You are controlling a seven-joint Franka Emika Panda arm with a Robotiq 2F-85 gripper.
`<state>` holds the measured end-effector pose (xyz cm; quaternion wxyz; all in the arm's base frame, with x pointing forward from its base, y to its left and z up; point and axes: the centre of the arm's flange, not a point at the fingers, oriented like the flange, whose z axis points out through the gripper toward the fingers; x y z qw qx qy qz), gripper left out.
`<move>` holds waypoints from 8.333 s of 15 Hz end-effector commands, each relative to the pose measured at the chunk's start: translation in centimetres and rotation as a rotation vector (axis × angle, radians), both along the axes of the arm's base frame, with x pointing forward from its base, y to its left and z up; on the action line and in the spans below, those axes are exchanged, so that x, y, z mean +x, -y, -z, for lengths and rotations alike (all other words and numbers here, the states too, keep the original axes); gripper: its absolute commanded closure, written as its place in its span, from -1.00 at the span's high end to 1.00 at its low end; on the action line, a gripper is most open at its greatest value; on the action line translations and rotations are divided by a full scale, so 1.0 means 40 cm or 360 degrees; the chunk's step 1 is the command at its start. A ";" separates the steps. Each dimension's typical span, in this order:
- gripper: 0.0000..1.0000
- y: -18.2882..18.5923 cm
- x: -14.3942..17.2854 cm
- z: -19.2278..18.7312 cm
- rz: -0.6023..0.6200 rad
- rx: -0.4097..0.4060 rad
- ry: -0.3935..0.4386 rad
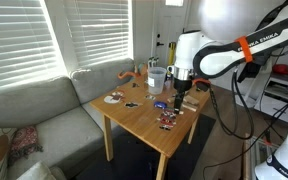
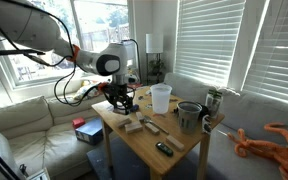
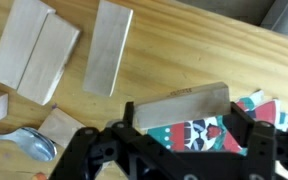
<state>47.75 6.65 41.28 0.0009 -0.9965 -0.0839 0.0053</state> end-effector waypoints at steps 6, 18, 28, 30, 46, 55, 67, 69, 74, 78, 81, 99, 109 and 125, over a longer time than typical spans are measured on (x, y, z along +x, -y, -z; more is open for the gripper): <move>0.24 -0.043 0.089 0.024 0.0606 0.0000 0.0095; 1.00 -0.042 0.053 -0.041 0.0629 -0.0016 0.0147; 1.00 0.095 -0.099 -0.057 -0.0286 -0.0146 0.0044; 1.00 0.113 -0.109 -0.045 -0.0457 -0.0154 0.0049; 1.00 0.113 -0.086 -0.007 -0.1791 -0.0132 -0.0027; 1.00 0.103 -0.092 0.022 -0.2331 -0.0023 -0.0079; 1.00 0.152 -0.099 0.029 -0.2301 0.0016 -0.0123; 1.00 0.163 -0.099 0.026 -0.2284 0.0006 -0.0112; 1.00 0.179 -0.094 0.031 -0.2192 0.0031 -0.0119; 1.00 0.179 -0.095 0.022 -0.2039 0.0074 -0.0081; 1.00 0.187 -0.101 0.015 -0.1875 0.0070 -0.0067; 1.00 0.199 -0.119 0.014 -0.1470 0.0092 -0.0040; 1.00 0.175 -0.105 0.024 -0.1496 0.0046 -0.0019; 0.18 0.147 -0.112 0.032 -0.1351 0.0030 0.0015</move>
